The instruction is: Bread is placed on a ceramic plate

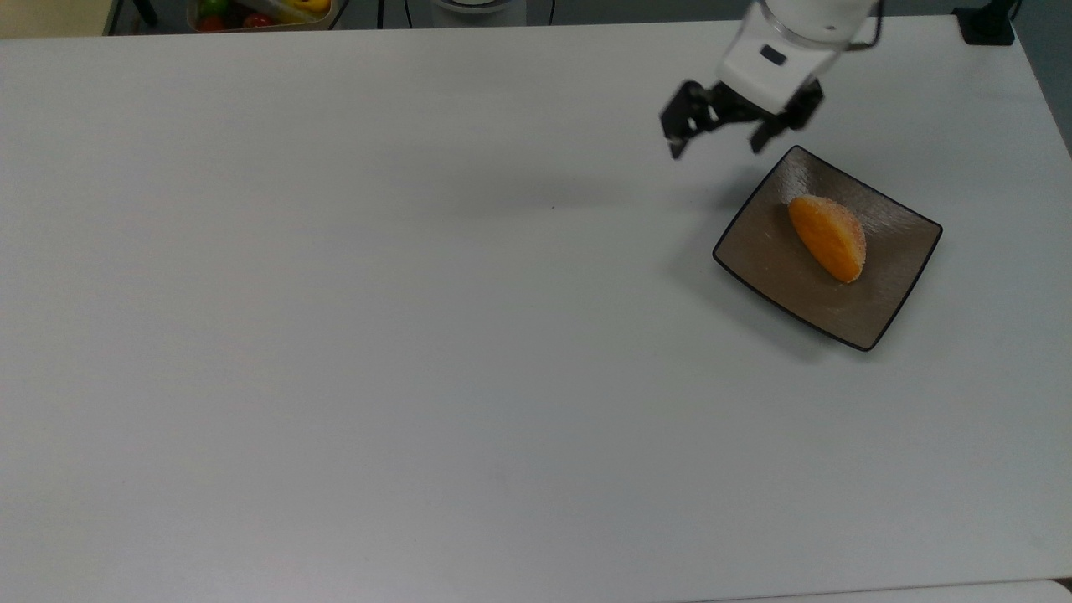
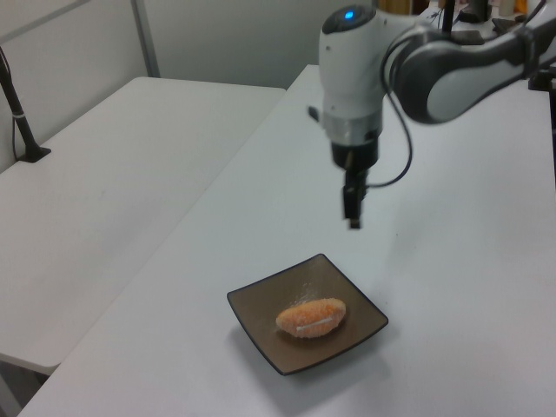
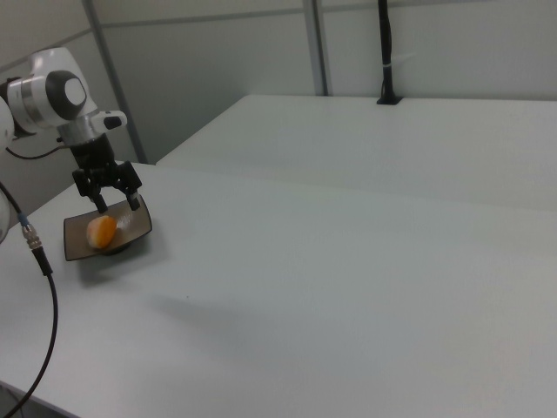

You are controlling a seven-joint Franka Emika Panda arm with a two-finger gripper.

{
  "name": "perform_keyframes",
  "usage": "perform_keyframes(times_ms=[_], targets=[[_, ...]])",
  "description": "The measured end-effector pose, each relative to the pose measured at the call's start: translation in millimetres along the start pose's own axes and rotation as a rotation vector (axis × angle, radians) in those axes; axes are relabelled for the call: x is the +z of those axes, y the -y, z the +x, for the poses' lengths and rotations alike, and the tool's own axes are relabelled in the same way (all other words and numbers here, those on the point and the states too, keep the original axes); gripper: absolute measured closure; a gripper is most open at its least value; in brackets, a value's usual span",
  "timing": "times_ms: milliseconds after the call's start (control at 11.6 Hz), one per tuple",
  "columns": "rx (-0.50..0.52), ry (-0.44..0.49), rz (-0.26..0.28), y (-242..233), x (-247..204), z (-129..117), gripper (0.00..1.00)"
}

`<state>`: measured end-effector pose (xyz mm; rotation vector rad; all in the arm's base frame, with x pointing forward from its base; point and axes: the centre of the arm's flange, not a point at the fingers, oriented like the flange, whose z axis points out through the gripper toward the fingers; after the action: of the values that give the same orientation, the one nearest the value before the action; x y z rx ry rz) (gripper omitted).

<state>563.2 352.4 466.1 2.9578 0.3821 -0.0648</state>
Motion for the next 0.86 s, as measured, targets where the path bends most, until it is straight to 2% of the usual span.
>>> perform_keyframes(times_ms=[86,172,345,604,862], targets=[[-0.029,0.055,-0.027,-22.7,-3.5,-12.2,0.0],[-0.029,0.094,-0.031,-48.2,-6.4,-20.1,0.0],[0.053,0.112,0.028,-111.8,-17.2,-28.0,0.0],[0.203,0.036,0.143,-191.0,-27.7,-33.2,0.0],[0.265,-0.004,0.159,-227.7,-45.5,-60.0,0.0]])
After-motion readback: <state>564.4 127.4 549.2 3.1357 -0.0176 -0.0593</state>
